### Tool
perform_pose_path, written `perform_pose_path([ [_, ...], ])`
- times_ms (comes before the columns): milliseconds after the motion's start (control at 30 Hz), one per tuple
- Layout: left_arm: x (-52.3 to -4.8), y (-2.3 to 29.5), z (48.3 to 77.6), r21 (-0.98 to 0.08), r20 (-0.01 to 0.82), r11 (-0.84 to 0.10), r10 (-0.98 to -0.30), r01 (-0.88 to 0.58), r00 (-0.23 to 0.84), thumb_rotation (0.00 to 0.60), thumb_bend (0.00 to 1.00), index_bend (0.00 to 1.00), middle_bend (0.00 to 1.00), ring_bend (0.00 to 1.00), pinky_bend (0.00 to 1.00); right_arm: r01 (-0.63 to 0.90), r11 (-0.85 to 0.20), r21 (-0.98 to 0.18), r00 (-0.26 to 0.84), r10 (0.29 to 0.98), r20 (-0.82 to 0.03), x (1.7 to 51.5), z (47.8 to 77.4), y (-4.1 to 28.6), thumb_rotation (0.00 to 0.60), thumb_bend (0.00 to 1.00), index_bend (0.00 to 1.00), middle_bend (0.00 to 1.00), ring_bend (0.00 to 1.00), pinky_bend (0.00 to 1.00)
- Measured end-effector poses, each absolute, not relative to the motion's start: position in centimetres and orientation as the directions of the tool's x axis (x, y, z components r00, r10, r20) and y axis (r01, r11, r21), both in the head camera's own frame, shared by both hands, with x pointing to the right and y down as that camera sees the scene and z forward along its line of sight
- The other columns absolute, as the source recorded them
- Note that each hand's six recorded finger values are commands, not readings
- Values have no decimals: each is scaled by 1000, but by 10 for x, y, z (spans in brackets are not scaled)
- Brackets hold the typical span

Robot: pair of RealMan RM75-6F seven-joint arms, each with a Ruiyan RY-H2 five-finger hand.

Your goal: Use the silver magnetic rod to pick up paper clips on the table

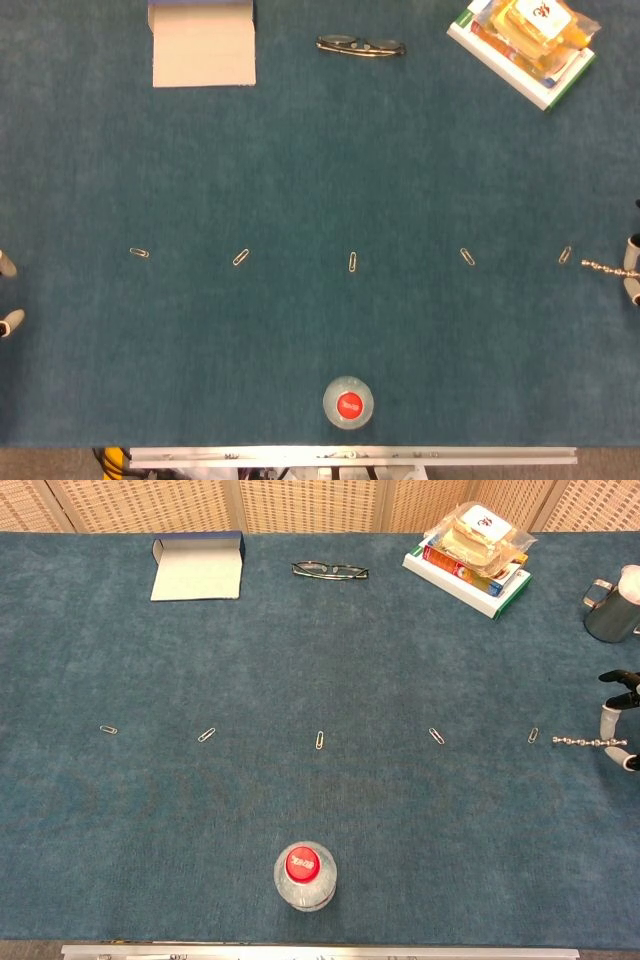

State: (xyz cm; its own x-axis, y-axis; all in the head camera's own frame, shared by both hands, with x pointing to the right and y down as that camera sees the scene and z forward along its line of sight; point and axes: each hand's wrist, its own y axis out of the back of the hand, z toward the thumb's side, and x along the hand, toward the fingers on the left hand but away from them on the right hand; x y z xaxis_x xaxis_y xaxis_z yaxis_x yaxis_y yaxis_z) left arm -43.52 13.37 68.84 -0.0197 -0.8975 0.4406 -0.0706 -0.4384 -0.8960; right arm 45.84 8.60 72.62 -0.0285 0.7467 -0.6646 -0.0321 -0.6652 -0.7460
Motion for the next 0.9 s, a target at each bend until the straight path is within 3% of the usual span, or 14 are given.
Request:
perform_pose_path([
  [633, -440, 138, 689, -894, 446, -443, -895, -72, -33, 600, 123, 450, 456, 294, 420, -11, -653, -757, 26, 757, -653, 439, 736, 73, 600, 342, 594, 74, 0, 61],
  [900, -441, 137, 688, -896, 442, -439, -896, -72, -35, 600, 123, 450, 456, 294, 420, -1, -628, -778, 97, 774, -625, 415, 729, 62, 600, 342, 595, 74, 0, 61],
])
